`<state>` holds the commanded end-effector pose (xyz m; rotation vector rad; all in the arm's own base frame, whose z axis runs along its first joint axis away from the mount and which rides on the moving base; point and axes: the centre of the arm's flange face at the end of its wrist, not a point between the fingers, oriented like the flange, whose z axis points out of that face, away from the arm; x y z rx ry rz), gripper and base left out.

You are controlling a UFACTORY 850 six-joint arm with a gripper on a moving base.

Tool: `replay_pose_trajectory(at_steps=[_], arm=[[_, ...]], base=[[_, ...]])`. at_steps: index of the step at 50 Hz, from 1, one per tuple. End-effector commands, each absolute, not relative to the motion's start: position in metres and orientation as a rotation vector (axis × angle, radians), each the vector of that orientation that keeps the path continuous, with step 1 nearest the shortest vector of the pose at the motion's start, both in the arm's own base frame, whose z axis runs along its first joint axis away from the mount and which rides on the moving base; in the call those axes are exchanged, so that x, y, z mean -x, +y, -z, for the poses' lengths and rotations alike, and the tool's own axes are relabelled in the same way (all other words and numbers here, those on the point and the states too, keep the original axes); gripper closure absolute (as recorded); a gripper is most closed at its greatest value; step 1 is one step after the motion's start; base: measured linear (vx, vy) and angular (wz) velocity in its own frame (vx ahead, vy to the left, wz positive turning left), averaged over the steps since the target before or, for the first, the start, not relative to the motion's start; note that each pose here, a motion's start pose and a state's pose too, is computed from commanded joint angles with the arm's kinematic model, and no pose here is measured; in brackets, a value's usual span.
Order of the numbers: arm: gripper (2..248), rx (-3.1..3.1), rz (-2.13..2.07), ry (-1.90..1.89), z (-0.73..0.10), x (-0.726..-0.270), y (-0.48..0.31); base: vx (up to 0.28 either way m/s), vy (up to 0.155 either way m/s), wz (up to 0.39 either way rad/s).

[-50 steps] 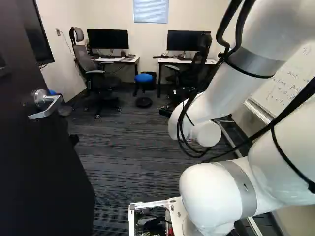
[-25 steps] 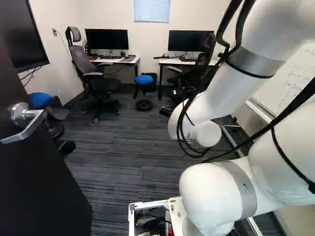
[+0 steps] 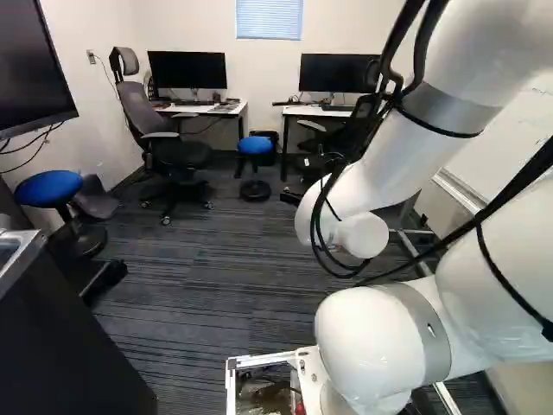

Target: Open the door and move inside

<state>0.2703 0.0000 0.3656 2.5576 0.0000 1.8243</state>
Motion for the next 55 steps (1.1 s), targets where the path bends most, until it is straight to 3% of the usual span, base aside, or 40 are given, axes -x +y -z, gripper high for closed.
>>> replay_pose_trajectory(at_steps=[55], arm=[[3,-2.558,-1.824,0.0,-0.3656,-0.2703,0.0]], base=[[0.205,0.007,0.006]])
